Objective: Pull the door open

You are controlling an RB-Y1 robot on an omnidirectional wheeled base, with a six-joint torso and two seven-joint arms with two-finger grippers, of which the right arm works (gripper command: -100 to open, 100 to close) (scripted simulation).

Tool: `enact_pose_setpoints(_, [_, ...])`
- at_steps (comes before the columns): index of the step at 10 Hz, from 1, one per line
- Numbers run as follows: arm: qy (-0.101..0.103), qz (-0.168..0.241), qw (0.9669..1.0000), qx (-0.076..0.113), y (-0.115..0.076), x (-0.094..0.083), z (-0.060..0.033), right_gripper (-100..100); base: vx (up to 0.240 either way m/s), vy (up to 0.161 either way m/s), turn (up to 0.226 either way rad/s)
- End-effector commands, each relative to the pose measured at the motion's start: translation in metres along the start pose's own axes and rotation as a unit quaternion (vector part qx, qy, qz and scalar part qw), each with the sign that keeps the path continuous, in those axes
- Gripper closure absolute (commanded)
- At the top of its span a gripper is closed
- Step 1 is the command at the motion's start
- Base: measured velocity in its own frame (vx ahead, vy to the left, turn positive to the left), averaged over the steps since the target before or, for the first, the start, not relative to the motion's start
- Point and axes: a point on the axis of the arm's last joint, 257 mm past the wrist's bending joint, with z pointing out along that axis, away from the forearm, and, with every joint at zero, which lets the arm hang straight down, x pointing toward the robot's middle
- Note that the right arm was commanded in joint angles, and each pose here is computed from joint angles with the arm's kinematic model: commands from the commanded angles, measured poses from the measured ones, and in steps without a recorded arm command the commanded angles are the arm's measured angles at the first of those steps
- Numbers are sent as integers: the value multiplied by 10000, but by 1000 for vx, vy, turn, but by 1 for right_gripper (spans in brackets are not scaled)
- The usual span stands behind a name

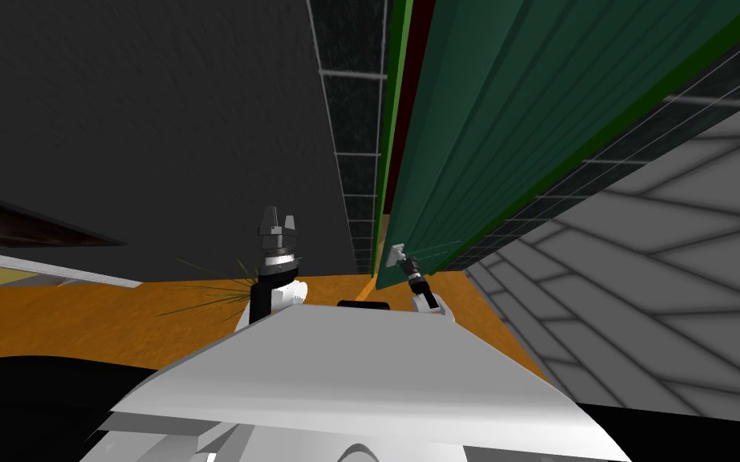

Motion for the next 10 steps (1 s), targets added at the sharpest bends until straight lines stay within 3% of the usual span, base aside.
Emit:
enact_pose_setpoints(1, [266,259,9993,-99,11,249,106,100,8,-18,-12])
enact_pose_setpoints(2, [289,613,9977,-49,-29,291,90,100,9,-25,-7])
enact_pose_setpoints(4, [289,613,9977,-49,-29,291,90,100,1,-18,-1])
enact_pose_setpoints(5, [309,967,9948,5,-70,333,72,100,11,-31,-16])
enact_pose_setpoints(7, [309,967,9948,5,-70,333,72,100,11,-13,7])
enact_pose_setpoints(8, [323,1310,9908,59,-110,372,53,100,10,-23,-31])
enact_pose_setpoints(10, [323,1310,9908,59,-110,372,53,100,-1,-17,2])
